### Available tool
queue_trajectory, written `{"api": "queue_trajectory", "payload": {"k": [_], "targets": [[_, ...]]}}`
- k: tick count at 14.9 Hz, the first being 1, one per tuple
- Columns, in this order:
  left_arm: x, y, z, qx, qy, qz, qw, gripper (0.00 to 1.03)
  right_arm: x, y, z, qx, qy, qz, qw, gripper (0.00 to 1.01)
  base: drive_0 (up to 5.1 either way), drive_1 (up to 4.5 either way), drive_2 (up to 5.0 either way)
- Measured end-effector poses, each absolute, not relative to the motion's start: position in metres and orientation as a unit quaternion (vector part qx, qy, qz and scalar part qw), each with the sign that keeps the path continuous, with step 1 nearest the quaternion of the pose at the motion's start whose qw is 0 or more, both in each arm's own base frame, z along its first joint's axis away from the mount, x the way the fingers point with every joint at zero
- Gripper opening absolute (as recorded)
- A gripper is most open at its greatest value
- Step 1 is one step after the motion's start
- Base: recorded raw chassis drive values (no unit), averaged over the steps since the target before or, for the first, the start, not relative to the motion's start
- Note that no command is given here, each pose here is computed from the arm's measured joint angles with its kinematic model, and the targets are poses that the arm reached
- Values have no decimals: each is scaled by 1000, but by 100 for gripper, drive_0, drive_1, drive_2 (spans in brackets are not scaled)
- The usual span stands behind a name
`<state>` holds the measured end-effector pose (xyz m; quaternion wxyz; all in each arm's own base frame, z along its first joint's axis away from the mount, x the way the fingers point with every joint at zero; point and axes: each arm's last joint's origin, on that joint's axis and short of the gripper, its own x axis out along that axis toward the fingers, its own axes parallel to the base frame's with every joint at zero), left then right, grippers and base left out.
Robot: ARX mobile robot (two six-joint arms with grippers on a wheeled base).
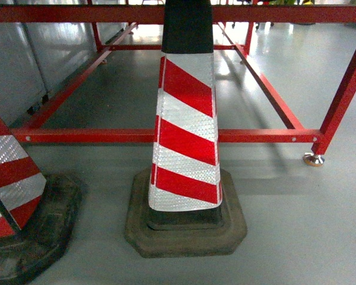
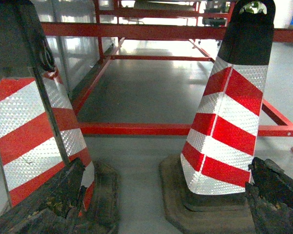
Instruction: Sort blue parts and orange caps into right shelf containers
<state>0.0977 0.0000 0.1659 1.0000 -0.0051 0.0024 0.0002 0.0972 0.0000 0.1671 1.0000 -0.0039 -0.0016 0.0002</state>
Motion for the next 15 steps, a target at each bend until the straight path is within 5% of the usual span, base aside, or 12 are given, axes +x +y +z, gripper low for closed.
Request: {"api": "queue_trajectory", "payload": {"k": [15], "targets": [[98, 0, 166, -5, 2, 0, 1000, 98, 97, 0, 167, -4, -2, 0, 1000, 98, 0, 0, 0]]}}
